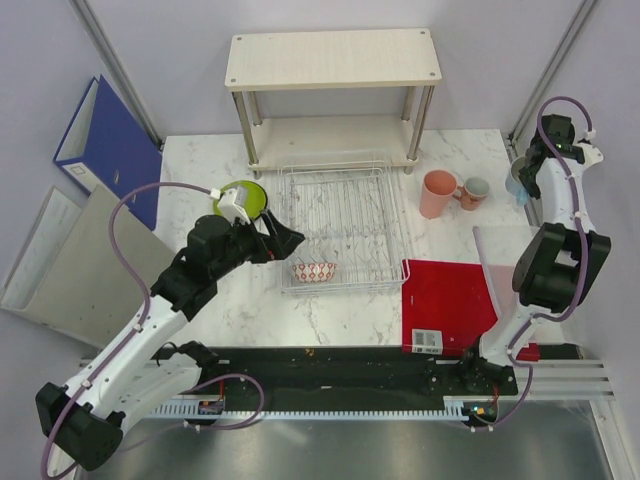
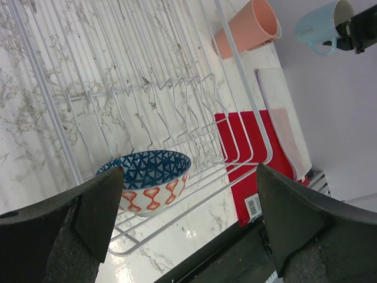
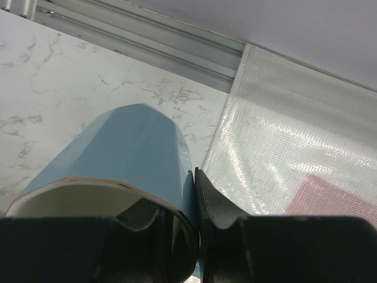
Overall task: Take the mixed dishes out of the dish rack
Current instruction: Place the cup at the center of the board.
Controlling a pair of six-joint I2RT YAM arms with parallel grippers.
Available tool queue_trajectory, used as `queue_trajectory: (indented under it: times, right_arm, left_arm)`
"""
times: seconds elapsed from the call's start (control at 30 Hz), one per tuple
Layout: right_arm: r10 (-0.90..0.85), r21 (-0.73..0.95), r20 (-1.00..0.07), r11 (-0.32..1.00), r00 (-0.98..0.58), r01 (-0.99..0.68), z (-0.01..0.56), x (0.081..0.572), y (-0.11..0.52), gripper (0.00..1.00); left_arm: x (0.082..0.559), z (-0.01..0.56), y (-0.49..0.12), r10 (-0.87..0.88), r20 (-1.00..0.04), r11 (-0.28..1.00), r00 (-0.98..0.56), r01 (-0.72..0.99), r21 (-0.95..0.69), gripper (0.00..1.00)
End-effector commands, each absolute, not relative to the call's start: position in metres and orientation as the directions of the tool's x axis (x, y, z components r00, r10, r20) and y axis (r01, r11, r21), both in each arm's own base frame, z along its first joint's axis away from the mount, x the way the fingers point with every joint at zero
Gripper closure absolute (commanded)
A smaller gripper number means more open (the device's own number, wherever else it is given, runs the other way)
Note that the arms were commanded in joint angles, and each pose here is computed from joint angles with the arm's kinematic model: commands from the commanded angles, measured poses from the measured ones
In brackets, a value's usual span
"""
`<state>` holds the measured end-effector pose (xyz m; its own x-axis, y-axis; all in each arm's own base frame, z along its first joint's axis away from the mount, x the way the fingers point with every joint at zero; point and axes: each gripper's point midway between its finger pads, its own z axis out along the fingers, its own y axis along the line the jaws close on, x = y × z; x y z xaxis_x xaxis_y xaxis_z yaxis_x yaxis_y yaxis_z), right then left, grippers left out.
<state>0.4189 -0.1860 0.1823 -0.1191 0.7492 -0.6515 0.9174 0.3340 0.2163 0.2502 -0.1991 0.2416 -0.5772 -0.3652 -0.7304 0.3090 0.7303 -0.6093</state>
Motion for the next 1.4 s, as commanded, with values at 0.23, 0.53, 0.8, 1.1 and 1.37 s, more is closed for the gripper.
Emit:
queue_trajectory:
  times: [0.23, 0.53, 0.8, 1.1, 1.37]
  right_arm:
    - [0.726, 0.202, -0.680, 0.323, -0.105, 0.925, 0.177, 0.445, -0.217, 1.00]
    - [0.801, 0.209, -0.582, 0.314, -0.140, 0.926, 0.108, 0.460, -0.207, 1.00]
    - [0.836, 0.234, -0.532, 0.301, -0.137, 0.924, 0.081, 0.472, -0.202, 1.00]
    - [0.854, 0.240, -0.489, 0.329, -0.180, 0.913, 0.068, 0.478, -0.193, 0.88]
    - [0.841, 0.274, -0.508, 0.366, -0.189, 0.890, 0.100, 0.479, -0.191, 0.59]
  left_arm:
    - [0.243, 0.233, -0.193, -0.340, -0.735, 0.750, -0.586, 0.303, -0.588, 0.01]
    - [0.247, 0.208, -0.201, -0.318, -0.687, 0.759, -0.653, 0.259, -0.598, 0.01]
    - [0.252, 0.197, -0.206, -0.318, -0.665, 0.758, -0.676, 0.240, -0.607, 0.01]
    - [0.252, 0.187, -0.212, -0.320, -0.628, 0.745, -0.709, 0.222, -0.630, 0.01]
    - [0.248, 0.186, -0.216, -0.319, -0.609, 0.730, -0.727, 0.221, -0.646, 0.01]
